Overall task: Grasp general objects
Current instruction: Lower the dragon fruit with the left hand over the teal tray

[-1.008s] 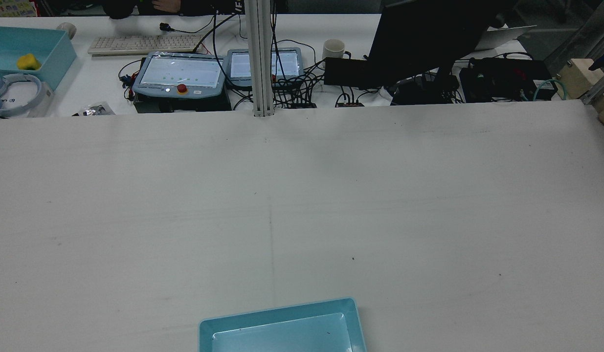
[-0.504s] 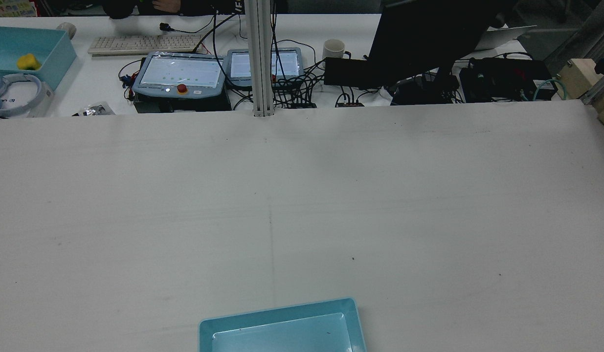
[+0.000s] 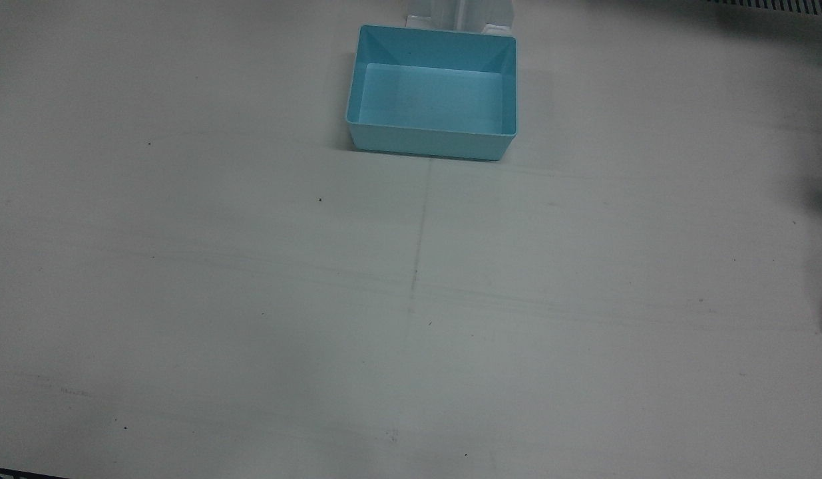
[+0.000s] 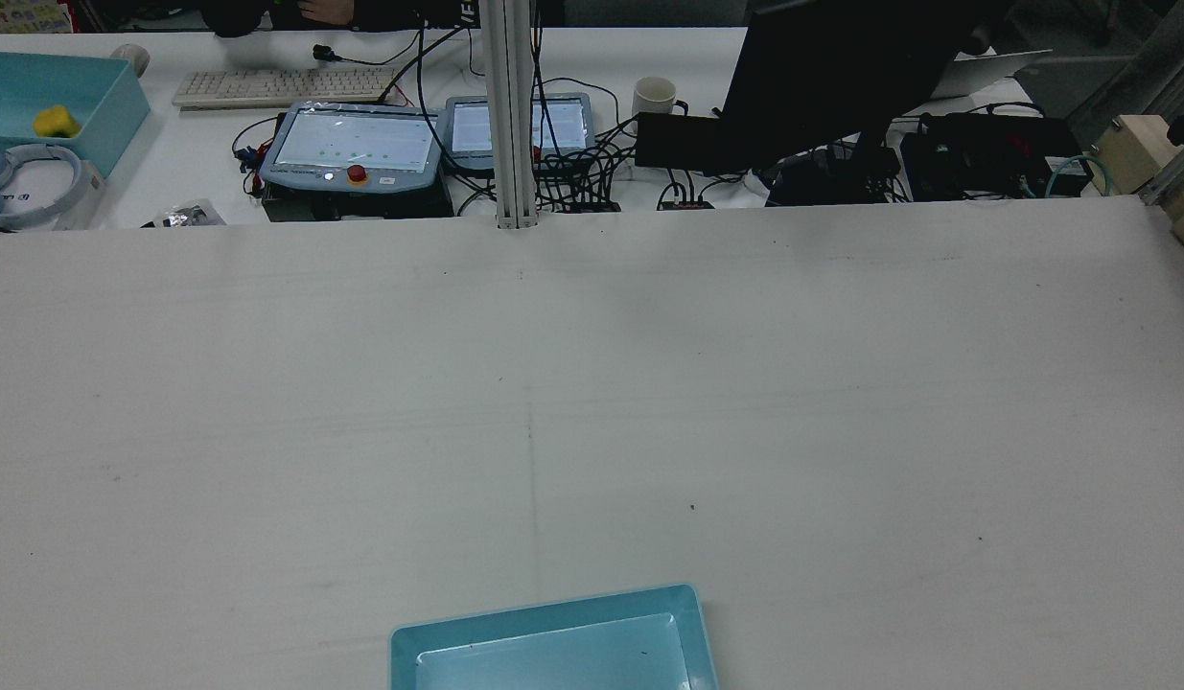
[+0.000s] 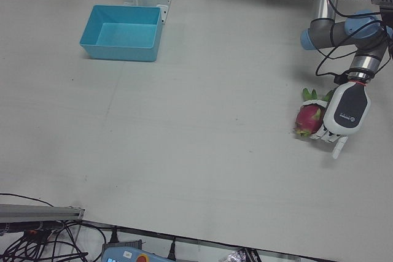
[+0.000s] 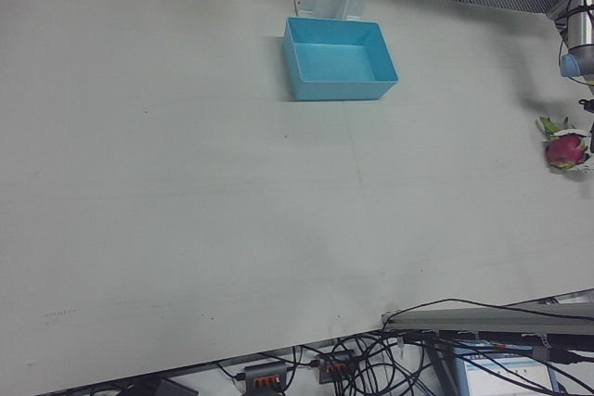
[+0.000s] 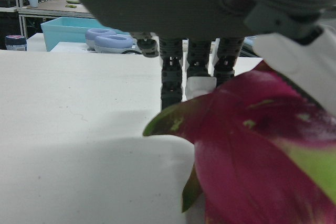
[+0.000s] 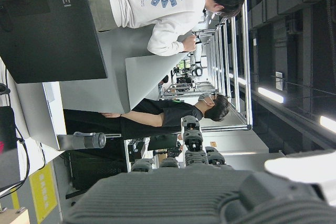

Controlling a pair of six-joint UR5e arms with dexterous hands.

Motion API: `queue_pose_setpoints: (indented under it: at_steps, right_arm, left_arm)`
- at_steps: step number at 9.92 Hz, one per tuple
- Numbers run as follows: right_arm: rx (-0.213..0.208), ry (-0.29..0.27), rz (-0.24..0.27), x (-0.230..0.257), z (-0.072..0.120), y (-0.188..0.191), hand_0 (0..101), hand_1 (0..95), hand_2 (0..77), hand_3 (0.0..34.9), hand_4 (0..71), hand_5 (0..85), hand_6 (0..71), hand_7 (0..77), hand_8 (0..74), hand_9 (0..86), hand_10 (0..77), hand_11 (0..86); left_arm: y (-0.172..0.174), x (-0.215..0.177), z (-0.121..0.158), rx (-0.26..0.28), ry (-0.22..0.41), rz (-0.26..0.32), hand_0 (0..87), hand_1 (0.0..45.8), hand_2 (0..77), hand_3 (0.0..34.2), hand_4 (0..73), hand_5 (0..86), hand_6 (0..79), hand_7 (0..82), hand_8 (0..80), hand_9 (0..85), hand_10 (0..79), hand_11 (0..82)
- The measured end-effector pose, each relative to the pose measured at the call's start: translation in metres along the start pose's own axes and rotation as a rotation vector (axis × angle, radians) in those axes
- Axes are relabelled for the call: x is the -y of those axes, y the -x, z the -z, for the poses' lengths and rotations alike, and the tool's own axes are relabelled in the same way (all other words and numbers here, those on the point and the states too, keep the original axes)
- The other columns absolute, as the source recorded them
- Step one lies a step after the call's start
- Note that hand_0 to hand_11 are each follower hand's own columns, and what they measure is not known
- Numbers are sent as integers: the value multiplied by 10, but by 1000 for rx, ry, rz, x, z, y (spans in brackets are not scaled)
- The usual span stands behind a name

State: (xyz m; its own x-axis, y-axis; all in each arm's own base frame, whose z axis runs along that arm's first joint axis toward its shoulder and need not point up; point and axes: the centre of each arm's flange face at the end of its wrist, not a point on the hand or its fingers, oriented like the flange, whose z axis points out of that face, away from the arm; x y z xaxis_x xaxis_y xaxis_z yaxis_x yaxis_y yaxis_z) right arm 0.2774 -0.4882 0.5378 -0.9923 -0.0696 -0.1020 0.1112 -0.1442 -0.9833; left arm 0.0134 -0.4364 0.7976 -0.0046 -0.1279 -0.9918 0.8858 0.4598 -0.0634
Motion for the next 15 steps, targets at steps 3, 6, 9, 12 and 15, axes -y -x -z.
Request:
queue_pose_setpoints:
  at_steps: [3, 6, 9, 12, 15]
  right_arm:
    - [0, 0, 0, 0, 0, 0, 0, 54, 16, 0, 0, 5, 0, 0, 0, 5, 0, 5]
    - [0, 0, 0, 0, 0, 0, 0, 54, 16, 0, 0, 5, 0, 0, 0, 5, 0, 5]
    - [0, 0, 0, 0, 0, 0, 0, 54, 16, 0, 0, 5, 0, 0, 0, 5, 0, 5]
    - [0, 0, 0, 0, 0, 0, 0, 54, 16, 0, 0, 5, 0, 0, 0, 5, 0, 5]
    - [0, 0, 0, 0, 0, 0, 0, 54, 16, 0, 0, 5, 0, 0, 0, 5, 0, 5]
  left_arm:
    - [-4, -1, -2, -26, 17, 38, 538, 0, 245, 0, 365, 278, 698, 747, 600, 671, 344, 229]
    - [-19, -6, -9, -81, 87, 173, 524, 0, 251, 0, 371, 278, 704, 747, 644, 693, 529, 447]
    - [-68, -16, -5, -169, 198, 301, 497, 0, 251, 0, 371, 278, 704, 742, 676, 780, 704, 709]
    - [-116, -28, 26, -274, 292, 440, 497, 0, 251, 0, 371, 278, 704, 742, 693, 714, 704, 774]
    - [-151, -36, 32, -349, 411, 542, 503, 0, 251, 0, 371, 278, 704, 742, 704, 704, 704, 704]
